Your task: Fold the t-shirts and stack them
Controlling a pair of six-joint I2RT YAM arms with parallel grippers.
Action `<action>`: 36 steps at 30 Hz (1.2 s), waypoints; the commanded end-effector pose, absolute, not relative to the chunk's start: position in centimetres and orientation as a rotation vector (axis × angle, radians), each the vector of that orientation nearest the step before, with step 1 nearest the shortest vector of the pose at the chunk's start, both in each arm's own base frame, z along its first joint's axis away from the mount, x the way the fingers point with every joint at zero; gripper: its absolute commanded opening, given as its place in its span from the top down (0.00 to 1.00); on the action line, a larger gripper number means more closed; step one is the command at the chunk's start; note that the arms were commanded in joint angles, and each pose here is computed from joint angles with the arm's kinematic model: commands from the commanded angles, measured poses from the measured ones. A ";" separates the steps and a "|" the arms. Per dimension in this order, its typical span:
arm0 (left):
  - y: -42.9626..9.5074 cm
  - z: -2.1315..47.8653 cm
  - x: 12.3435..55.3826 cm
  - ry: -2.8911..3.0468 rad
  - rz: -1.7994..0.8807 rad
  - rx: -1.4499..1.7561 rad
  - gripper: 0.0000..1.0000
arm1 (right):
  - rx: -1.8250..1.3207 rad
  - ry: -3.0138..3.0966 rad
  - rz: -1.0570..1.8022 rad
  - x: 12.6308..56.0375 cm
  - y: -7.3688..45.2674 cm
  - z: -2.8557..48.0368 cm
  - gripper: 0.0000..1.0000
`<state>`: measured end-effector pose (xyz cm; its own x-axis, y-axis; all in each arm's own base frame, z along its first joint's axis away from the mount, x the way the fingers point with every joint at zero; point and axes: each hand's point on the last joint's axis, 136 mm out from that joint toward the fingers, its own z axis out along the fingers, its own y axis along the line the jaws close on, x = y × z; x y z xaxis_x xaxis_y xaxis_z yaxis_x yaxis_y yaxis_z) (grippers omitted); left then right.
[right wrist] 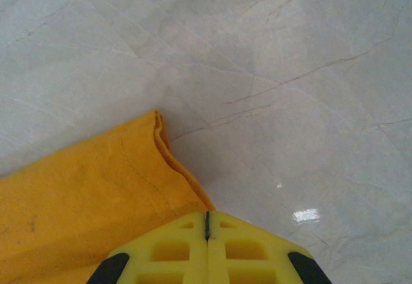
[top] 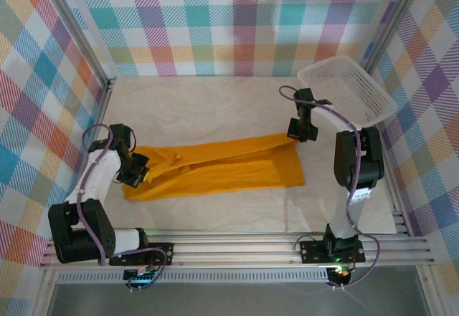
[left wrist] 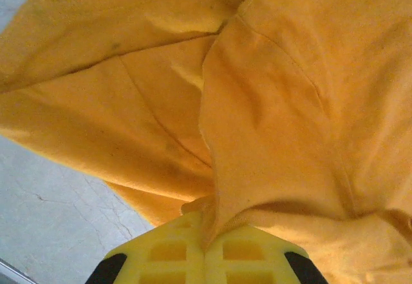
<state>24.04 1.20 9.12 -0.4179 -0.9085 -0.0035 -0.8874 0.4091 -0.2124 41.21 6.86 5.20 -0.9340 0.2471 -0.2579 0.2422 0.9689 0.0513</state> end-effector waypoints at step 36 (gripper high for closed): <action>0.8 12.7 27.2 2.541 -0.177 -1.333 0.60 | 0.294 2.890 0.416 36.5 15.4 8.0 0.90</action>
